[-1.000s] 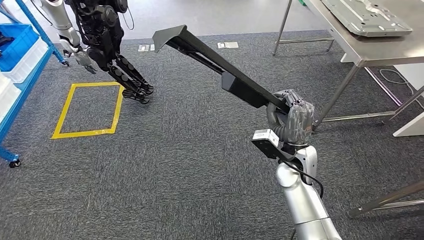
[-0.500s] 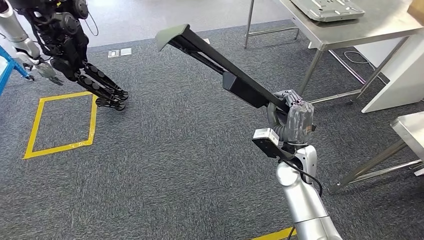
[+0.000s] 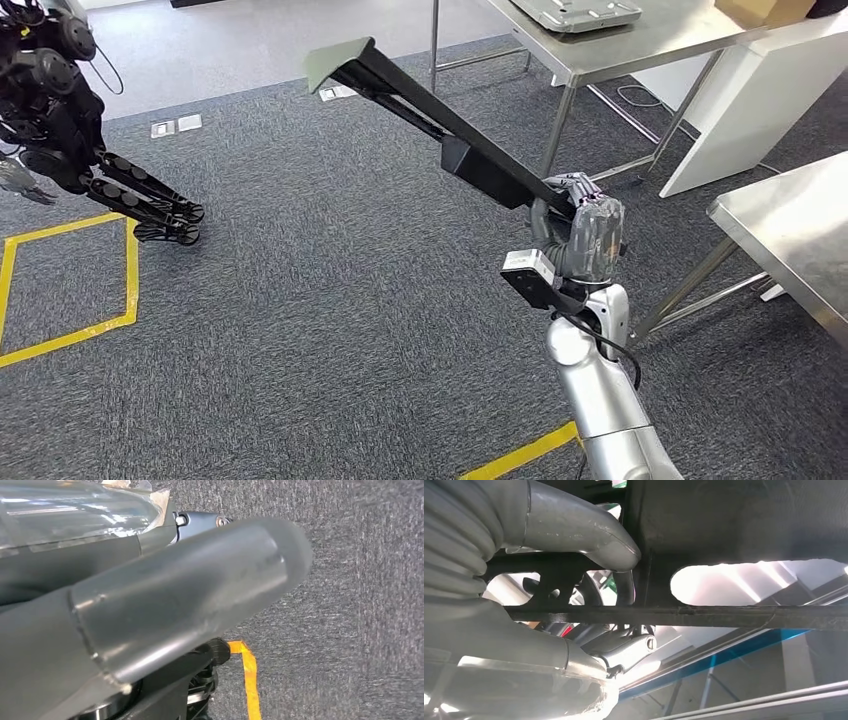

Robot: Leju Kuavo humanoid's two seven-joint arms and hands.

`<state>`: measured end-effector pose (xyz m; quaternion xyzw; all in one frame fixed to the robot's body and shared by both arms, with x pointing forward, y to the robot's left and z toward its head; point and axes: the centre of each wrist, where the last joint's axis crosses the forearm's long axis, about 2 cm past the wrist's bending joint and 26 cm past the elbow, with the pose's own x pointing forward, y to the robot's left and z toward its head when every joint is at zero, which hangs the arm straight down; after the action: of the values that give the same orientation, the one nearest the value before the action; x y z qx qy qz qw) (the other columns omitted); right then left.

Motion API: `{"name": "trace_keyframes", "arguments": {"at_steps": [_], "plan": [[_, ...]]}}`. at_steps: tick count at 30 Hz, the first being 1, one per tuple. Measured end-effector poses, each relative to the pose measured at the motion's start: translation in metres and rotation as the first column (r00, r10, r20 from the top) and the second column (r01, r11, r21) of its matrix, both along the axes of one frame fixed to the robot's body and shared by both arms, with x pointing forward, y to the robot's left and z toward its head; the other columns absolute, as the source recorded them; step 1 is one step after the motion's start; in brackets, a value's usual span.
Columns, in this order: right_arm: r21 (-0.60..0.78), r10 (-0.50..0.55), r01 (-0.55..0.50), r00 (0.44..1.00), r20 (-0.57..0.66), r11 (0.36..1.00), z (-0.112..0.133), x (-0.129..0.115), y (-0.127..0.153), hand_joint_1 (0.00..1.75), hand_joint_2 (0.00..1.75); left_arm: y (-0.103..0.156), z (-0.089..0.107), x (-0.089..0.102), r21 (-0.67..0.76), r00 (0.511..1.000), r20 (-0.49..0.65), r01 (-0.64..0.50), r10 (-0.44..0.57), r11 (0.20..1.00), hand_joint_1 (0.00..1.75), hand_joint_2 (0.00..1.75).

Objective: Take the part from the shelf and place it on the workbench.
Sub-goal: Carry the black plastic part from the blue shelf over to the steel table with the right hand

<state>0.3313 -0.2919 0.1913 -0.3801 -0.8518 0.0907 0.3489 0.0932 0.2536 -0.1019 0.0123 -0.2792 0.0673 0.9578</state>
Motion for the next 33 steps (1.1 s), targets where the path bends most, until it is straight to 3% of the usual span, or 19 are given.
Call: {"name": "trace_keyframes", "arguments": {"at_steps": [9,23,33], "plan": [[0.008,0.002,-0.002,1.0,-0.003,1.0,0.0014,0.003,0.0019,1.75,1.75,0.0059,-0.0024,-0.0098,-0.017,1.0,0.015,-0.006,0.006,1.0,0.0,0.0],[0.019,0.0,0.0,1.0,-0.015,1.0,-0.0032,0.0025,0.0023,1.75,1.75,0.0004,-0.0006,-0.0029,0.022,0.999,-0.025,-0.024,0.025,0.999,0.0,0.0],[0.02,-0.001,0.002,1.0,-0.01,1.0,-0.0028,0.0034,0.0021,1.75,1.75,0.0055,-0.0014,-0.0047,-0.006,1.0,0.024,-0.01,0.01,1.0,0.0,0.0]]}}
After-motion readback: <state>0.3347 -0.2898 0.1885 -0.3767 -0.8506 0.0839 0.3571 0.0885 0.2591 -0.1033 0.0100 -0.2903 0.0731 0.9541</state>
